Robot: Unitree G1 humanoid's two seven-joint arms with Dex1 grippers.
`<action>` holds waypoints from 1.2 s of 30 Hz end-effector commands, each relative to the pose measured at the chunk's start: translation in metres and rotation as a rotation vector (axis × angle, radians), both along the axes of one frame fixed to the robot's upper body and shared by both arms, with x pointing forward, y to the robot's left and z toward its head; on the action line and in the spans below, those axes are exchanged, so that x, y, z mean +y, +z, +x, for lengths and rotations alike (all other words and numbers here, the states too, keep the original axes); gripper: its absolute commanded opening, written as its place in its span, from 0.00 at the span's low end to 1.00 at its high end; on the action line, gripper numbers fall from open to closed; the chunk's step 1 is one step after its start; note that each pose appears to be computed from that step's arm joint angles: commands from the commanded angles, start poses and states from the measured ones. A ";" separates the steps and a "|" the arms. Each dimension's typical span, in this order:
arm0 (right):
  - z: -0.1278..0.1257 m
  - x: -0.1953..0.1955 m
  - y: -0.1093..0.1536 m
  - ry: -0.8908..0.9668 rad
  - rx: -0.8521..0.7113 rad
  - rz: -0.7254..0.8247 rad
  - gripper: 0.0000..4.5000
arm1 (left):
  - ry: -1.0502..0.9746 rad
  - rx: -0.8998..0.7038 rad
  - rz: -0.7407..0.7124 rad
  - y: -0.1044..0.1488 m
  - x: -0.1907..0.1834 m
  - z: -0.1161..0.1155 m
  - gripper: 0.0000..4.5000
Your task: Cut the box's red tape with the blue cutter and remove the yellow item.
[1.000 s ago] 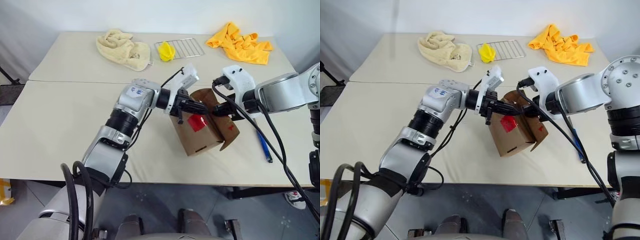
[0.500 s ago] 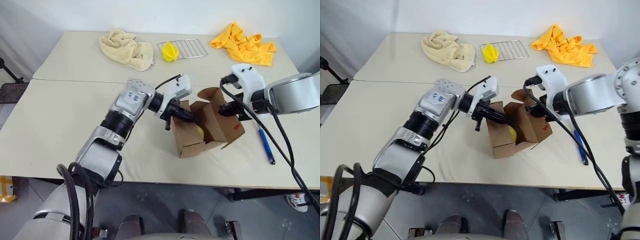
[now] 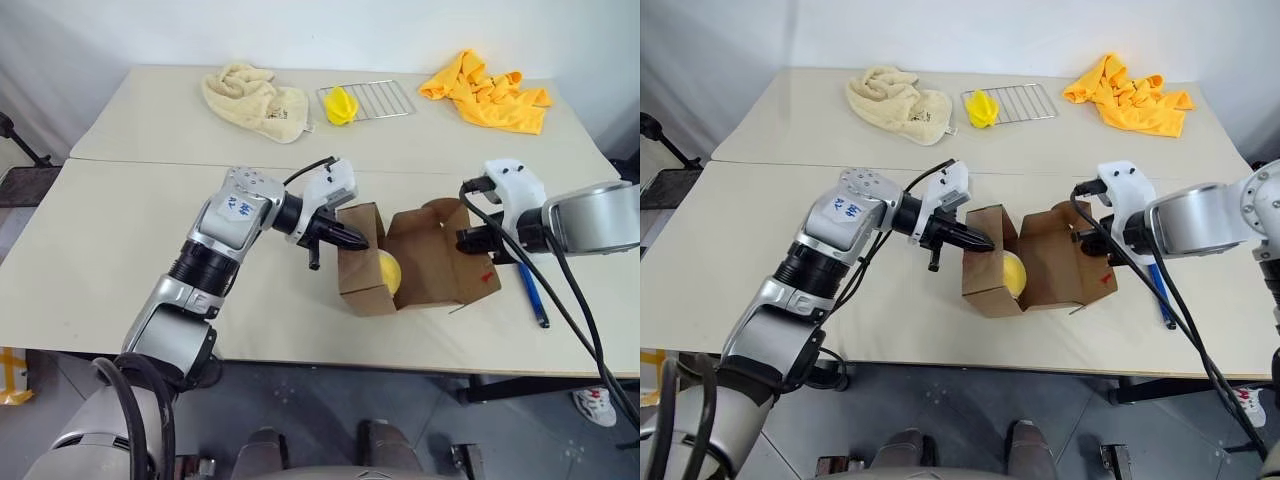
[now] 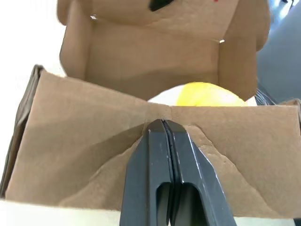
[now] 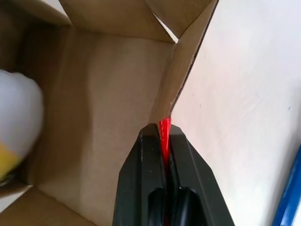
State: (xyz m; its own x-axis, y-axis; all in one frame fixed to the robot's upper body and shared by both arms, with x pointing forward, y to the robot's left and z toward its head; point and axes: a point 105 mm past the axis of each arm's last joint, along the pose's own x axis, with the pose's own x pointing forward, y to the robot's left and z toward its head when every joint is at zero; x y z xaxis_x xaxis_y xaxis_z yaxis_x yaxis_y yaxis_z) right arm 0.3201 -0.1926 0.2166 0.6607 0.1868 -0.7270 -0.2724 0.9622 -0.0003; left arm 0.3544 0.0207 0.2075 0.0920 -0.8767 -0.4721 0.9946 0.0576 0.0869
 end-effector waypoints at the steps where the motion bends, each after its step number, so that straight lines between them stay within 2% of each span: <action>1: -0.003 -0.007 0.005 -0.016 -0.019 0.033 0.01 | 0.087 0.062 0.047 -0.022 0.012 0.001 0.00; 10: -0.004 -0.001 -0.019 -0.018 0.043 0.130 0.01 | 0.147 0.089 0.067 -0.039 0.016 -0.001 0.00; 22: -0.006 0.008 -0.044 -0.023 0.100 0.183 0.01 | 0.187 0.112 0.084 -0.057 0.016 0.005 0.00; 25: -0.003 0.011 -0.044 -0.017 0.072 0.174 0.01 | 0.187 0.112 0.084 -0.060 0.014 0.006 0.00; 30: 0.007 0.015 -0.037 0.020 -0.061 0.118 0.01 | 0.175 0.107 0.081 -0.059 0.010 0.007 0.00; 33: 0.007 0.016 -0.042 0.037 -0.062 0.125 0.15 | 0.171 0.100 0.078 -0.058 0.007 0.009 0.00; 36: 0.010 0.015 -0.043 0.052 -0.099 0.107 0.36 | 0.164 0.095 0.081 -0.057 0.006 0.010 0.00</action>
